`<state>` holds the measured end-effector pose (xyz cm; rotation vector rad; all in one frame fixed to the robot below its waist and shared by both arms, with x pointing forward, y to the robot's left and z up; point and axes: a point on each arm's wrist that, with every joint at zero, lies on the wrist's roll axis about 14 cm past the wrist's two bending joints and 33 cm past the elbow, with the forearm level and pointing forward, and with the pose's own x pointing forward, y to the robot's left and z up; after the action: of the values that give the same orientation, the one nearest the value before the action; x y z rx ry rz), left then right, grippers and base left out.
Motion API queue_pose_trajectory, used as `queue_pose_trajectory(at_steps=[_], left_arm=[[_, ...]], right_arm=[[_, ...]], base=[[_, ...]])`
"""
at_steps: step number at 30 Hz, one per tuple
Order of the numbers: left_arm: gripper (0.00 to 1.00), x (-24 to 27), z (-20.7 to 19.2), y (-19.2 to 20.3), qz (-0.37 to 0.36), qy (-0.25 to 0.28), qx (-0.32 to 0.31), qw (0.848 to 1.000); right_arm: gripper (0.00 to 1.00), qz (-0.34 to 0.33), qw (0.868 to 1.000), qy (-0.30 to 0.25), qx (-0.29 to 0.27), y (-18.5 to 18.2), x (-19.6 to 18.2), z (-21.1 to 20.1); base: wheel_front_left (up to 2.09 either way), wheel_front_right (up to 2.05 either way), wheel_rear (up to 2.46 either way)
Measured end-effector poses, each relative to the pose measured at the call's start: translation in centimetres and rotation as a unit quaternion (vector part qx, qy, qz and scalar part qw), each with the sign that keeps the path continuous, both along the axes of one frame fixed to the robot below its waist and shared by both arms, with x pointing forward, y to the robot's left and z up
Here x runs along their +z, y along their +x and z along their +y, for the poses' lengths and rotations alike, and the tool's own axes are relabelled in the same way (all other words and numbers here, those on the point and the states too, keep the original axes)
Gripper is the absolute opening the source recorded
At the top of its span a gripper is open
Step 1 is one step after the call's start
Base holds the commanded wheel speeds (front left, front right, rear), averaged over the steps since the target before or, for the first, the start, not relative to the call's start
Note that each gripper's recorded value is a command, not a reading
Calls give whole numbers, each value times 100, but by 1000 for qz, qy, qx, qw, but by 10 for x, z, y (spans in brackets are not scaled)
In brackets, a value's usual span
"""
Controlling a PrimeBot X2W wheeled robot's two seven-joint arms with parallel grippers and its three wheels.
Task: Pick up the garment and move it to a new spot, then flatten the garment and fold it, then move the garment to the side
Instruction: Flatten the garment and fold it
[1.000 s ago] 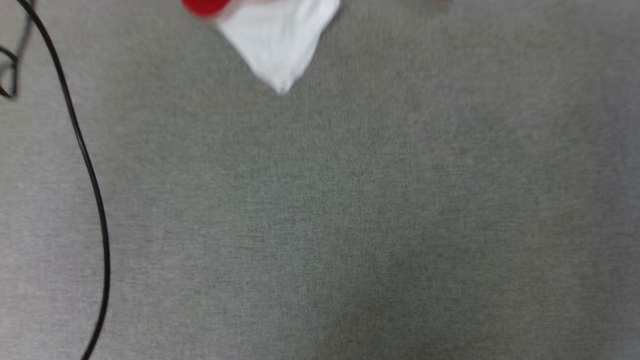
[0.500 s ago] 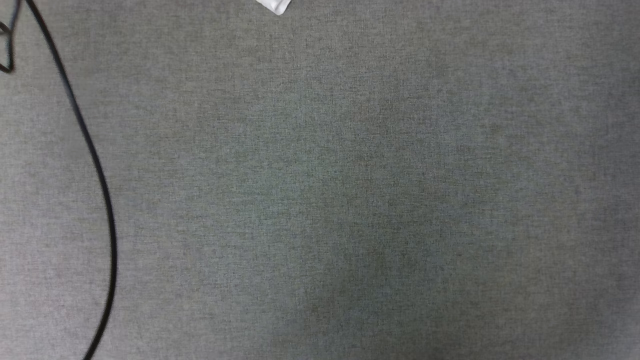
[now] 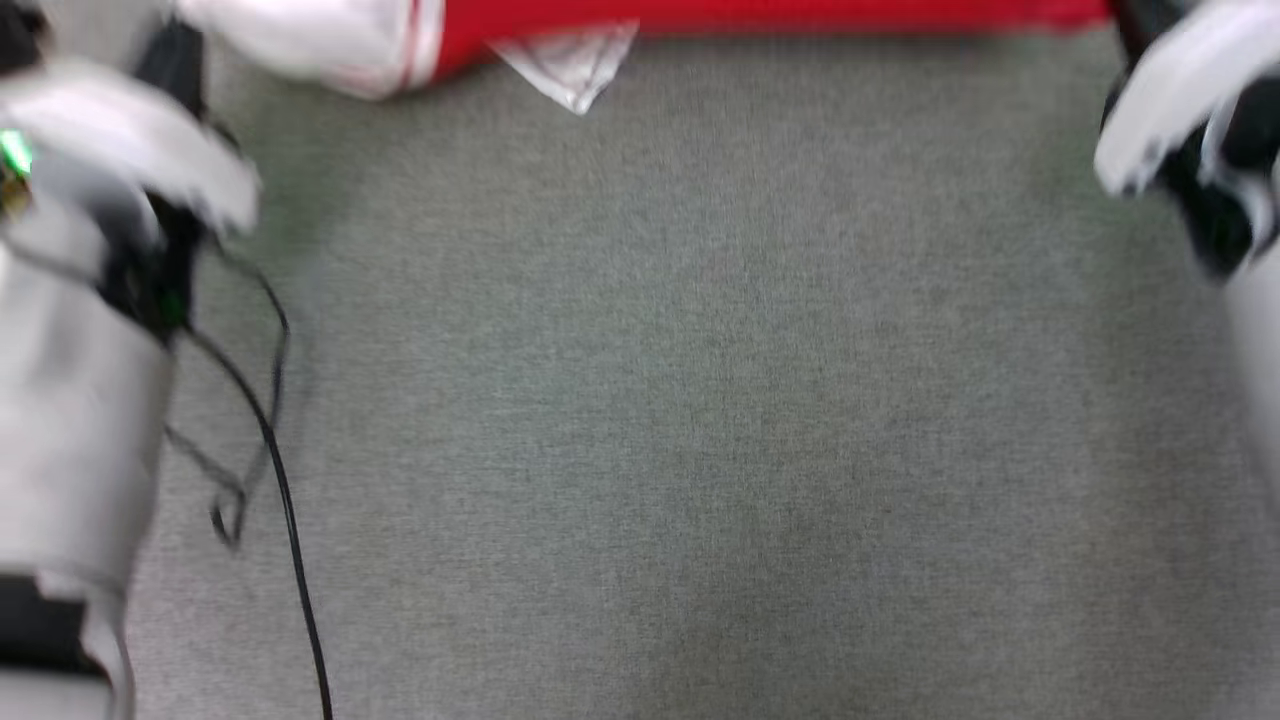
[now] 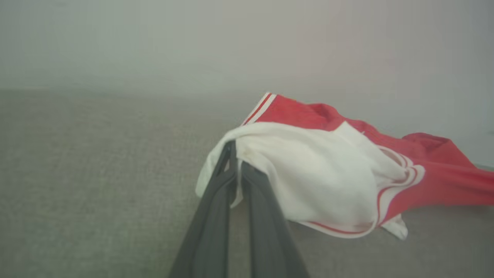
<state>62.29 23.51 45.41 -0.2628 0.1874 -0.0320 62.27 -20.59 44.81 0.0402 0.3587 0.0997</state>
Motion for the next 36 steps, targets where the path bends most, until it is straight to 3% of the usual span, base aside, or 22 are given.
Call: queue_pose_trajectory(at_steps=[9,19,20,29,36], left_arm=[[0,-36,7,-111,50,-27,4,998],[0,-43,8,-218,77,-45,9,996],[0,-46,7,-250,96,-38,7,995],[0,-40,12,-325,129,-47,32,990],[0,-22,9,-345,133,-46,35,989]], right_arm=[[0,28,999,16,-1,-90,-22,-12],[0,49,998,33,-13,-193,-31,-23],[0,58,997,39,-23,-225,-33,-24],[0,96,993,42,-47,-308,-31,-17],[0,114,991,36,-60,-333,-23,-16]], base=[[0,0,0],[0,0,0],[0,0,0],[0,0,0],[0,0,0]])
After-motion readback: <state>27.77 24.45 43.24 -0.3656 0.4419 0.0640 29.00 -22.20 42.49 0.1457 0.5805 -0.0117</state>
